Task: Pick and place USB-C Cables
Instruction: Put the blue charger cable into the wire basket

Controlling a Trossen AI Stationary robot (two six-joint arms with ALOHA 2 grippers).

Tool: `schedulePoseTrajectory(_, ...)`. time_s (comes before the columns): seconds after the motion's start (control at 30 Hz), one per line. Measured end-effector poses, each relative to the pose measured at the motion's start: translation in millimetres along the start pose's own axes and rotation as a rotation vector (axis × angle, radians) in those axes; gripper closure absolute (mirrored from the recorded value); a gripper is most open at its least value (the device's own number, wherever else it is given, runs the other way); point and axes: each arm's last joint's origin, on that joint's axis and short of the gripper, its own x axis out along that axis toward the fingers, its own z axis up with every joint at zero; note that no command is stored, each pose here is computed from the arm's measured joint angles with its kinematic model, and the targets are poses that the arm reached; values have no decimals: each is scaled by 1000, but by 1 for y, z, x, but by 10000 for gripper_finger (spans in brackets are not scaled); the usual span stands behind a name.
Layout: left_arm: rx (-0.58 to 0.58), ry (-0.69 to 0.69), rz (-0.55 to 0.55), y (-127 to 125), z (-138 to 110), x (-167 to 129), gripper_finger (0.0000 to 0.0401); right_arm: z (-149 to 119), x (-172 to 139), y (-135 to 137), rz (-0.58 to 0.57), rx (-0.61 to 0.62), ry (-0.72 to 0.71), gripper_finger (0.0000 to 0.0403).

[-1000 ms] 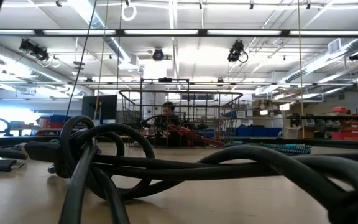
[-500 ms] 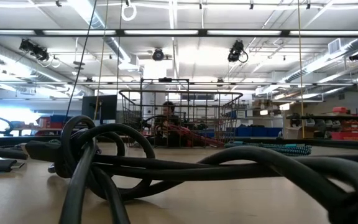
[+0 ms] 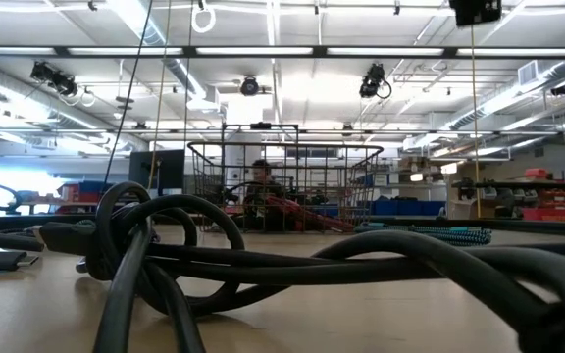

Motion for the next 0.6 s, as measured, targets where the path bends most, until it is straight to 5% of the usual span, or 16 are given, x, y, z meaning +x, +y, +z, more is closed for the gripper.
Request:
schedulePoseTrajectory(0.27,2,0,0,0,0,0,229,-10,97,6,-21,8,38,281)
schedulePoseTrajectory(0.6,2,0,0,0,0,0,229,-24,163,-3,51,84,-10,281)
